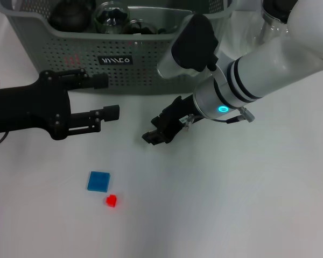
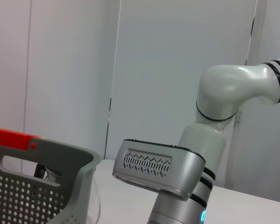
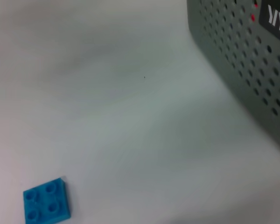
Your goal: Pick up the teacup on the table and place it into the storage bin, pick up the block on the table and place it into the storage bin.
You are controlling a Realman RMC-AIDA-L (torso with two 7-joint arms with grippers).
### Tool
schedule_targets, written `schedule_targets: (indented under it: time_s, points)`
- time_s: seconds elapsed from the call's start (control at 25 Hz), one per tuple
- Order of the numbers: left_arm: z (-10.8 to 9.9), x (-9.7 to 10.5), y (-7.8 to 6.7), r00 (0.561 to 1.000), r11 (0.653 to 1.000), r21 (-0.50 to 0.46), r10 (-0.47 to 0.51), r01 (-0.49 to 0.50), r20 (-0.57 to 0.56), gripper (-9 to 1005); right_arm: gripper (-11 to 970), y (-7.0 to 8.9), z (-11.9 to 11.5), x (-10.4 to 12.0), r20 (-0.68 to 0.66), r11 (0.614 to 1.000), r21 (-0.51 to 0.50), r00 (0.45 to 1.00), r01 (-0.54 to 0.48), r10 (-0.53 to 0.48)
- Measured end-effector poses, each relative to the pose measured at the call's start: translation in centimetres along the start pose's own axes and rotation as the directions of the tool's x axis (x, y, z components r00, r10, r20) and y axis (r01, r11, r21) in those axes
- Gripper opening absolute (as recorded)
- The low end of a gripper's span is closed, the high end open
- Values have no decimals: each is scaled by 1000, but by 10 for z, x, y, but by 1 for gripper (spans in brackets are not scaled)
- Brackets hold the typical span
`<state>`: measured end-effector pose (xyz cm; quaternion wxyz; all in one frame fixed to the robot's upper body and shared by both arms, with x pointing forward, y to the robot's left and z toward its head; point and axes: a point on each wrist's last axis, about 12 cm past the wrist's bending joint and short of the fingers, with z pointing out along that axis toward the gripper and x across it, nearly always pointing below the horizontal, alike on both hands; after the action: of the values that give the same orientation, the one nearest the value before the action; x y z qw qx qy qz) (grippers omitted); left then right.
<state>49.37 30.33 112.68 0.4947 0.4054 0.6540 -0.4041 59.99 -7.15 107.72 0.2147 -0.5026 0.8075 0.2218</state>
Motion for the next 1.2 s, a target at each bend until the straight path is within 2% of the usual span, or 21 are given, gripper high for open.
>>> schedule_targets:
  time_s: [0.36,0.76,0.96,1.2]
  points:
    - [2,0,2,1000,1000,-2,-8,8,4,676,371,1,4,2,-21,1000,24,1000,7,-7]
    - [-1,1,3,1000,1000,-14,-8,8,7,676,245,7,-1,-2,-27,999,-17,999,42,-42]
    - [-11,4,3,1000,999,-51,-17,17,-11,676,175,4,-17,-8,-10,997,-75,1000,25,-25]
    - [-30,15,0,997,993,-110,-57,51,-50,676,176,-9,-61,-26,21,989,-144,999,-21,24]
